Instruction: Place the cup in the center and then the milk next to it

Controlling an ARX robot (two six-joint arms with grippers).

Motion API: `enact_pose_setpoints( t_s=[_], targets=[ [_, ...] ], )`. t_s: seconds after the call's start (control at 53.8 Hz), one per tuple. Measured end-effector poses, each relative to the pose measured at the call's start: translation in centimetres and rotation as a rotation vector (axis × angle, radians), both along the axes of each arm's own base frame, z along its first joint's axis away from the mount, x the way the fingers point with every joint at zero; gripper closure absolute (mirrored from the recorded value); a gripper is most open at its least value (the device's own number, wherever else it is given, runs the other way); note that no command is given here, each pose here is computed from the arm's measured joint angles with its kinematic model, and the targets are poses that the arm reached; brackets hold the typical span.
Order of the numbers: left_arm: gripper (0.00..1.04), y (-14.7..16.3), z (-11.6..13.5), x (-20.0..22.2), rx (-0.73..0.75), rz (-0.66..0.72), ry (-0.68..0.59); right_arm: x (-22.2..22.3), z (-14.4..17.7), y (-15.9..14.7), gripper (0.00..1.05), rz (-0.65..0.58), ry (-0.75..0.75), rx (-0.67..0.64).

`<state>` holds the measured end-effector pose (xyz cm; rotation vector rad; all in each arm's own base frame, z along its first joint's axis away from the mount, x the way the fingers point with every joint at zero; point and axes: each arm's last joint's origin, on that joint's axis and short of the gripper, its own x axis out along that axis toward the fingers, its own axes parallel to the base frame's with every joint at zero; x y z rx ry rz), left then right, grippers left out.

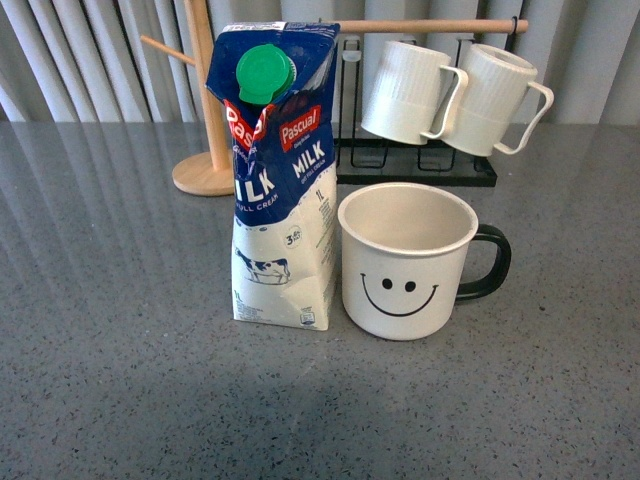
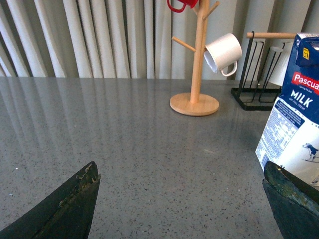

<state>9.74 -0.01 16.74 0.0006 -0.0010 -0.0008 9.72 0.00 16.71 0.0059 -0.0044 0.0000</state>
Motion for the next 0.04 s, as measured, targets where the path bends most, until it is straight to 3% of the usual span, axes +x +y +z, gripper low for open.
enact_pose_setpoints(
  t_s=[0.037],
  targets=[
    [0.07,0.00,0.00,0.00,0.000,0.000,0.000,0.00,0.00,0.00,0.07,0.000,0.000,0.000]
  ],
)
